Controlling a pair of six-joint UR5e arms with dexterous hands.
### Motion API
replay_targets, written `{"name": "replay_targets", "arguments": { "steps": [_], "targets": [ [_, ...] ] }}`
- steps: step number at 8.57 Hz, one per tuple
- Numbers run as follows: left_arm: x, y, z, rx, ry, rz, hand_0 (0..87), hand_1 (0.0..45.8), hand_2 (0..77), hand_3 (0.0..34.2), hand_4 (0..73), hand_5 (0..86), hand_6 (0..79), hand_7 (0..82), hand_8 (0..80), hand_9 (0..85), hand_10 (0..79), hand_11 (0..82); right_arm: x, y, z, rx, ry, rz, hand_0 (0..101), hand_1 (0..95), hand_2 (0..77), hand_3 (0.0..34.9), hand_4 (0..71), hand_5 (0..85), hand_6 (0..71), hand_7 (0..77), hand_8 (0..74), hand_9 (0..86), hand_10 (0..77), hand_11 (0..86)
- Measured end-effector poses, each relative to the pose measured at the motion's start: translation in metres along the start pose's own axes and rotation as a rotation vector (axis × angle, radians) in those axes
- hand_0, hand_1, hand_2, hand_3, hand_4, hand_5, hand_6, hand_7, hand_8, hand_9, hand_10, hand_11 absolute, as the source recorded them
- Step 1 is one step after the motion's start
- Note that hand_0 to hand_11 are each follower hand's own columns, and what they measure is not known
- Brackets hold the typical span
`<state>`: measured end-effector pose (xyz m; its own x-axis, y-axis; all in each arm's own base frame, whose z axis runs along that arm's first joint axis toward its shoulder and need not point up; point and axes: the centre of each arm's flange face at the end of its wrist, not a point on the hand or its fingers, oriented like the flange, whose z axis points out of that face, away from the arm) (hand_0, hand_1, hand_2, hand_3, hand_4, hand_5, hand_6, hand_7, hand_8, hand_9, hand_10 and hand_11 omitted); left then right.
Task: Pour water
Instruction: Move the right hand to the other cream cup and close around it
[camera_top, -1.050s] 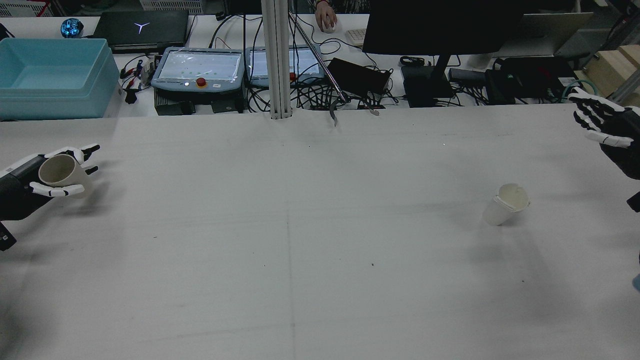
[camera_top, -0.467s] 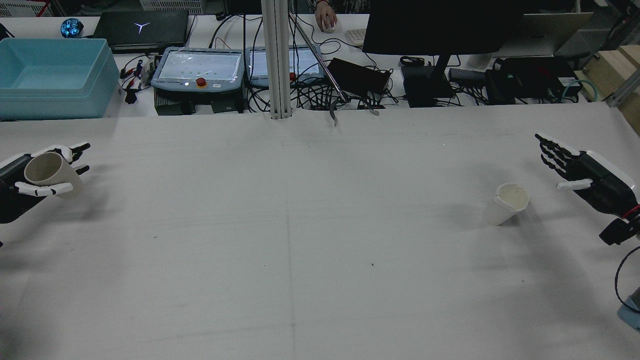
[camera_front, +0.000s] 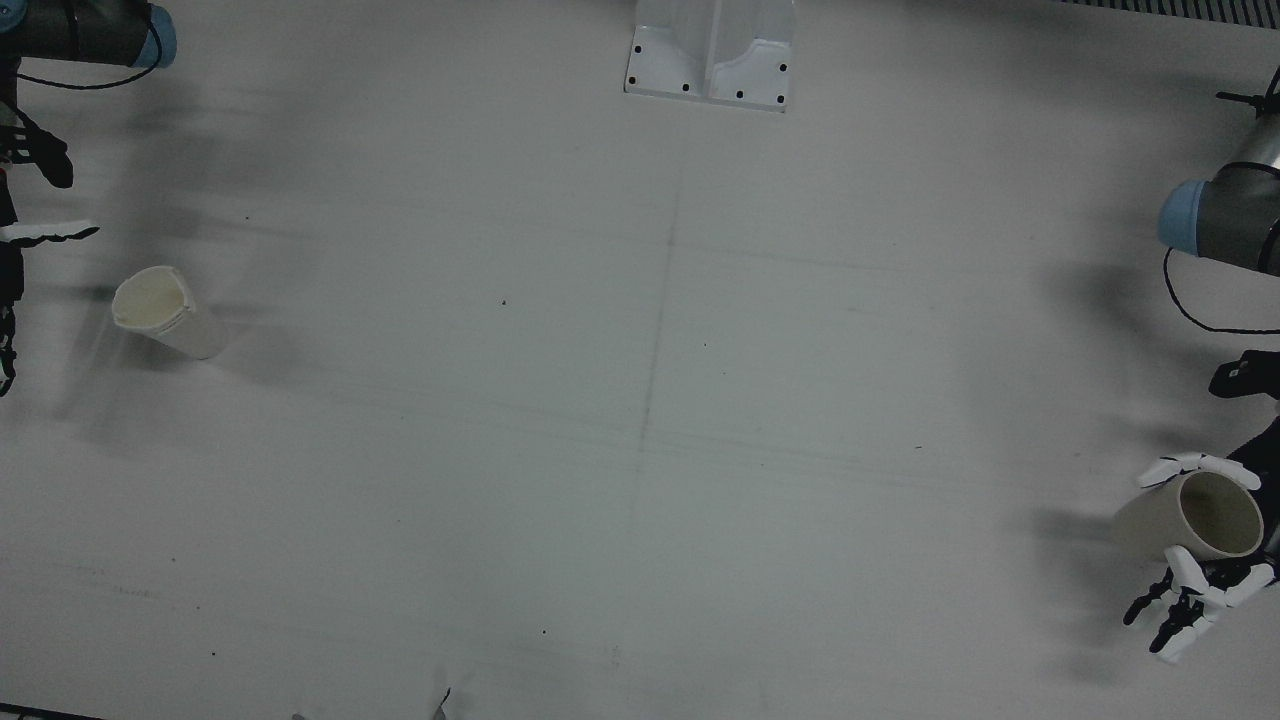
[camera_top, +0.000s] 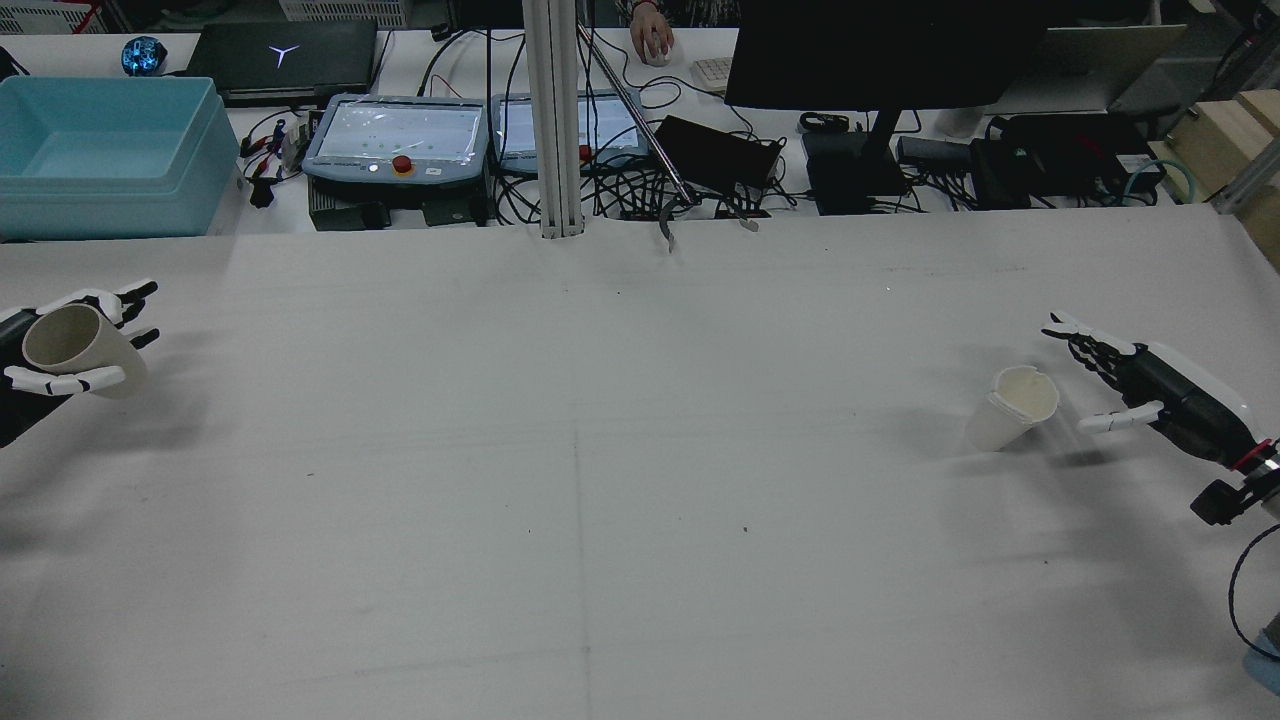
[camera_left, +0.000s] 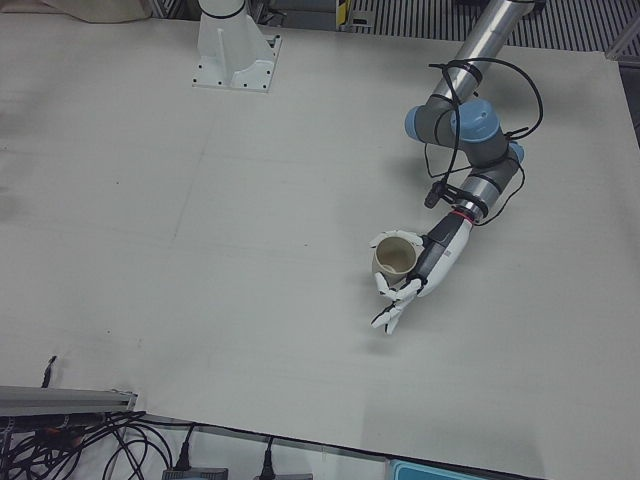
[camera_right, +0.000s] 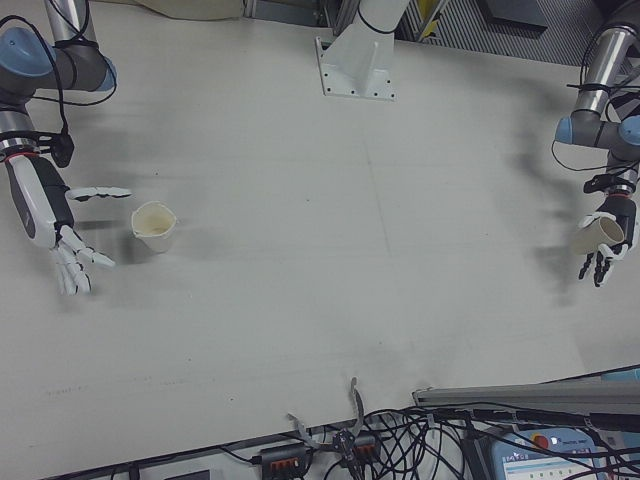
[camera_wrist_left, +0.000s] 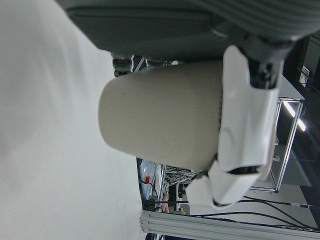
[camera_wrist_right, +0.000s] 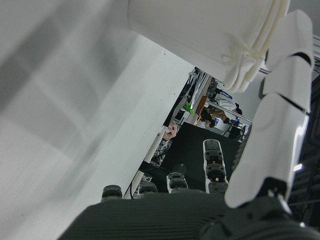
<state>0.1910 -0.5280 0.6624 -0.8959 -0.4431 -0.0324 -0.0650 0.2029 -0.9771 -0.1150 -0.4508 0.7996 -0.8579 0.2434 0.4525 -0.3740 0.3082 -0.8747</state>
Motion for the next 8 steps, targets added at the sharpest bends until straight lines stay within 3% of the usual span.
{"name": "replay_targets", "arguments": {
  "steps": [1,4,8],
  "targets": [
    [0.001,-0.005,-0.008,0.003,0.006,0.0,65.3,27.8,31.6,8.3,24.5,57.8,7.1,12.0,1.1,0.5,4.4,9.3,0.004,0.003,0.001,-0.006,0.008,-0.024,50,17.5,8.7,10.7,6.5,15.3,3.8,4.9,0.5,0.5,0.0,1.1],
    [0.004,-0.014,-0.023,0.002,0.015,-0.006,64.5,27.8,31.6,8.4,24.5,57.8,7.1,10.9,1.1,0.5,4.4,9.3,0.016,0.009,0.002,-0.019,0.033,-0.063,50,17.5,8.7,10.6,7.6,15.3,3.8,4.9,0.5,0.5,0.0,1.1],
    [0.007,-0.024,-0.04,-0.001,0.033,-0.01,63.6,27.8,31.6,8.4,25.1,57.3,7.1,10.9,1.1,0.5,3.8,9.3,0.026,0.022,0.013,-0.018,0.059,-0.089,50,19.6,10.9,10.6,9.3,18.0,3.8,6.5,0.5,0.5,0.0,1.1]
  ]
}}
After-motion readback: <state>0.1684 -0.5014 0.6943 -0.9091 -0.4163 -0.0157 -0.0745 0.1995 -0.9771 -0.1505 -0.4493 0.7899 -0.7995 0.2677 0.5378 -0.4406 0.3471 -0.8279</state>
